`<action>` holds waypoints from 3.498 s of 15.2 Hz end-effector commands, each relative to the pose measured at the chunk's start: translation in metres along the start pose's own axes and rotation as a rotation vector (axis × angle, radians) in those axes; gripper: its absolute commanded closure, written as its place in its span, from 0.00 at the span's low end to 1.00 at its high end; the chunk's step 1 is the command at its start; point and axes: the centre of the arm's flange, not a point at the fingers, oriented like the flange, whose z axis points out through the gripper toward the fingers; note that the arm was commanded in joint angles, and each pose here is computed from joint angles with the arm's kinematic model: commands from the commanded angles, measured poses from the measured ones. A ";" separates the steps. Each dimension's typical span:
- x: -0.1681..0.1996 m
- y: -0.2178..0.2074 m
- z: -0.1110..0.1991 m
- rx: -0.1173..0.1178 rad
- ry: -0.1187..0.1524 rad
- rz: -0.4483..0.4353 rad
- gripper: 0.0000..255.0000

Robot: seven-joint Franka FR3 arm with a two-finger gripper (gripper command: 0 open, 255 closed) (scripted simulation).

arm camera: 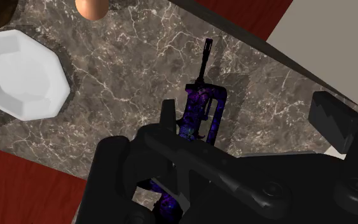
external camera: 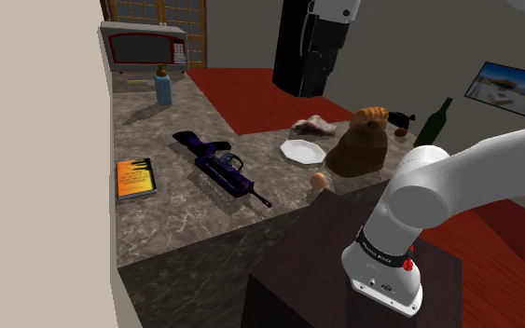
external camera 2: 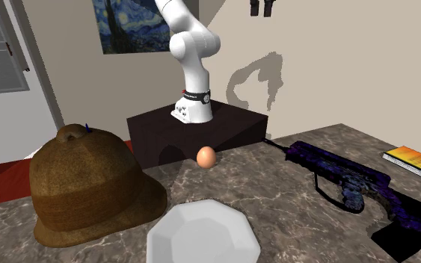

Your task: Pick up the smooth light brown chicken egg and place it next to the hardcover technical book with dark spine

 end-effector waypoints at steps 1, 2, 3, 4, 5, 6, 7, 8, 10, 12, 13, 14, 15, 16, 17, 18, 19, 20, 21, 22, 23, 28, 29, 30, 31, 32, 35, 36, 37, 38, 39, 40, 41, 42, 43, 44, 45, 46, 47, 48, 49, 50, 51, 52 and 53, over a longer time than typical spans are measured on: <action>0.000 0.000 0.000 0.000 0.000 0.000 0.00; -0.004 0.009 0.010 0.008 0.003 -0.010 0.00; -0.008 0.018 0.020 0.016 0.005 -0.020 0.00; -0.012 0.027 0.030 0.024 0.008 -0.030 0.00; -0.015 0.036 0.040 0.032 0.010 -0.040 0.00; -0.019 0.045 0.051 0.040 0.013 -0.050 0.00; -0.023 0.054 0.061 0.047 0.015 -0.059 0.00; -0.026 0.063 0.071 0.055 0.018 -0.069 0.00; -0.032 0.080 0.092 0.071 0.023 -0.089 0.00; -0.038 0.098 0.114 0.087 0.028 -0.109 0.00; -0.041 0.106 0.125 0.095 0.031 -0.119 0.00; -0.044 0.115 0.135 0.103 0.033 -0.129 0.00; -0.046 0.123 0.146 0.111 0.036 -0.139 0.00; -0.049 0.132 0.157 0.119 0.038 -0.149 0.00; -0.051 0.140 0.169 0.126 0.041 -0.159 0.00; -0.053 0.148 0.180 0.134 0.043 -0.169 0.00; -0.055 0.157 0.191 0.142 0.046 -0.178 0.00; -0.057 0.165 0.202 0.150 0.048 -0.188 0.00; -0.059 0.173 0.214 0.158 0.051 -0.198 0.00; -0.061 0.181 0.225 0.166 0.053 -0.208 0.00; -0.063 0.189 0.237 0.174 0.056 -0.218 0.00; -0.069 0.227 0.295 0.213 0.069 -0.268 0.00; -0.070 0.234 0.307 0.221 0.071 -0.278 0.00; -0.071 0.242 0.319 0.229 0.074 -0.288 0.00; -0.072 0.249 0.331 0.237 0.076 -0.297 0.00; -0.073 0.256 0.343 0.245 0.079 -0.307 0.00; -0.075 0.277 0.380 0.269 0.087 -0.337 0.00; -0.075 0.281 0.387 0.273 0.088 -0.343 0.00; -0.075 0.280 0.392 0.273 0.088 -0.343 0.00; -0.074 0.278 0.397 0.273 0.088 -0.343 0.00; -0.074 0.277 0.402 0.273 0.088 -0.343 0.00; -0.074 0.275 0.407 0.273 0.088 -0.343 0.00; -0.074 0.274 0.412 0.273 0.088 -0.343 0.00; -0.074 0.272 0.417 0.273 0.088 -0.343 0.00; -0.073 0.271 0.422 0.273 0.088 -0.343 0.00; -0.073 0.270 0.425 0.273 0.088 -0.343 0.00; -0.073 0.270 0.425 0.273 0.088 -0.343 0.00; -0.073 0.270 0.425 0.273 0.088 -0.343 0.00; -0.073 0.270 0.425 0.273 0.088 -0.343 0.00; -0.073 0.270 0.425 0.273 0.088 -0.343 0.00; -0.073 0.270 0.425 0.273 0.088 -0.343 0.00; -0.073 0.270 0.425 0.273 0.088 -0.343 0.00; -0.073 0.270 0.425 0.273 0.088 -0.343 0.00; -0.073 0.270 0.425 0.273 0.088 -0.343 1.00; -0.073 0.270 0.425 0.273 0.088 -0.343 1.00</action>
